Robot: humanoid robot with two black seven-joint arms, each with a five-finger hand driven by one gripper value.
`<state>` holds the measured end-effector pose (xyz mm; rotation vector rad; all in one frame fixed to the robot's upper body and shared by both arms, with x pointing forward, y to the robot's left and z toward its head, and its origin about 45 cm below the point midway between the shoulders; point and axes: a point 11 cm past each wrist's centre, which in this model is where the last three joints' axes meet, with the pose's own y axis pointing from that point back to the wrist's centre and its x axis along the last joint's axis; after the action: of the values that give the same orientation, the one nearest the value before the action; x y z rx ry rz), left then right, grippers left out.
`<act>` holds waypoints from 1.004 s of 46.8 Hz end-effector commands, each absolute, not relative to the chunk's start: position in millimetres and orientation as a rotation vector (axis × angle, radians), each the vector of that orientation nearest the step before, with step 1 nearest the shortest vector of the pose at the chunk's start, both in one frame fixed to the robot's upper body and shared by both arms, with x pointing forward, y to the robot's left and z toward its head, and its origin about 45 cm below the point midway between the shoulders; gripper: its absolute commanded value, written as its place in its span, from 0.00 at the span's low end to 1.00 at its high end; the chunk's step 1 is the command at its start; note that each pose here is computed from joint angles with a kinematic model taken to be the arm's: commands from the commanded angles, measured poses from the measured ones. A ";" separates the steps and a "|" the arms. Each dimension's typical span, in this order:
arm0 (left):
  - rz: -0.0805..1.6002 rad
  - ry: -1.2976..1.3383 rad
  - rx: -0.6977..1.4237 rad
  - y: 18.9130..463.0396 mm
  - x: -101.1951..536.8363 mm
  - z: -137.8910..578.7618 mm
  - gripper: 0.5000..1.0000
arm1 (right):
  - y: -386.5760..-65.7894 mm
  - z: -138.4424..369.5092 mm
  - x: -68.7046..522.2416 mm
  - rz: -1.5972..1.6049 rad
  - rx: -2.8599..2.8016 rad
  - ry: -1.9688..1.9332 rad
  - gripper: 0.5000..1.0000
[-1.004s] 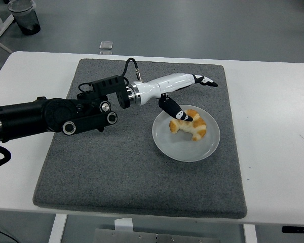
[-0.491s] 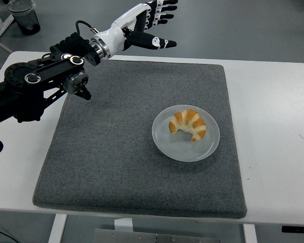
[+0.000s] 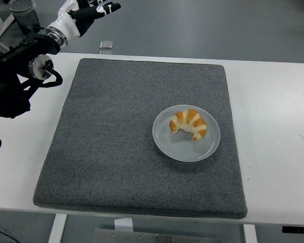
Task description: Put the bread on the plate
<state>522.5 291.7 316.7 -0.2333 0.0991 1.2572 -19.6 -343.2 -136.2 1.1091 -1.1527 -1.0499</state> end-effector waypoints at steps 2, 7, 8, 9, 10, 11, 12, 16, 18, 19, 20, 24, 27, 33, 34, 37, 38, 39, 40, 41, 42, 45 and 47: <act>1.282 0.149 -0.261 302.4 522.4 304.0 0.96 | -343.2 -136.2 -19.8 -1.050 1.109 -1.153 0.86; 1.304 0.184 -0.280 310.2 522.0 293.7 0.96 | -343.2 -136.2 -19.8 -1.050 1.109 -1.153 0.86; 1.307 0.190 -0.284 311.5 521.7 292.1 0.96 | -343.2 -136.2 -19.8 -1.050 1.109 -1.153 0.86; 1.309 0.195 -0.291 312.3 521.7 291.5 0.96 | -343.2 -136.2 -19.8 -1.050 1.109 -1.153 0.86; 1.312 0.202 -0.298 312.4 521.8 290.6 0.96 | -343.2 -136.2 -19.8 -1.050 1.109 -1.153 0.86; 1.316 0.208 -0.305 313.0 522.0 290.0 0.96 | -343.2 -136.2 -19.8 -1.050 1.109 -1.153 0.86; 1.324 0.215 -0.316 314.9 522.1 289.8 0.96 | -343.2 -136.2 -19.8 -1.050 1.109 -1.153 0.86; 1.347 0.244 -0.361 320.8 522.3 290.3 0.96 | -343.2 -136.2 -19.8 -1.050 1.109 -1.153 0.86; 1.354 0.260 -0.376 322.6 521.8 288.7 0.96 | -343.2 -136.2 -19.8 -1.050 1.109 -1.153 0.86; 1.356 0.264 -0.381 322.9 521.9 288.8 0.96 | -343.2 -136.2 -19.8 -1.050 1.109 -1.153 0.86; 1.358 0.267 -0.381 323.7 521.6 287.8 0.96 | -343.2 -136.2 -18.8 -1.049 1.110 -1.154 0.86; 1.370 0.288 -0.370 325.1 518.2 276.8 0.95 | -343.2 -136.2 -19.8 -1.050 1.109 -1.153 0.86; 1.376 0.292 -0.367 325.9 517.7 274.9 0.95 | -343.2 -136.2 -19.8 -1.050 1.109 -1.153 0.86; 1.395 0.323 -0.337 330.3 517.4 269.1 0.95 | -343.2 -136.2 -18.8 -1.049 1.110 -1.154 0.86; 1.401 0.332 -0.338 332.0 517.3 268.1 0.94 | -343.2 -136.2 -19.7 -1.050 1.109 -1.153 0.86; 1.411 0.368 -0.342 335.1 517.1 265.5 0.94 | -343.2 -136.2 -19.8 -1.050 1.109 -1.153 0.86; 1.413 0.379 -0.347 335.8 517.2 265.1 0.94 | -343.2 -136.2 -19.8 -1.050 1.109 -1.153 0.86; 1.414 0.392 -0.351 335.8 517.2 264.6 0.94 | -343.2 -136.2 -19.8 -1.050 1.109 -1.153 0.86; 1.415 0.400 -0.353 336.0 517.2 264.1 0.94 | -343.2 -136.2 -19.8 -1.050 1.109 -1.153 0.86; 1.413 0.406 -0.354 335.8 517.2 263.9 0.94 | -343.2 -136.2 -19.8 -1.050 1.109 -1.153 0.86; 1.413 0.409 -0.351 335.6 517.1 263.4 0.95 | -343.2 -136.2 -19.8 -1.050 1.109 -1.153 0.86; 1.412 0.412 -0.351 335.3 516.9 262.6 0.95 | -343.2 -136.2 -19.8 -1.050 1.109 -1.153 0.86; 1.404 0.415 -0.351 333.4 516.4 261.6 0.97 | -343.2 -136.2 -19.8 -1.050 1.109 -1.153 0.86</act>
<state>516.9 335.7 262.7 -0.3514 0.4112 1.4137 -19.7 -343.2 -136.2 1.1088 -1.1526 -1.0501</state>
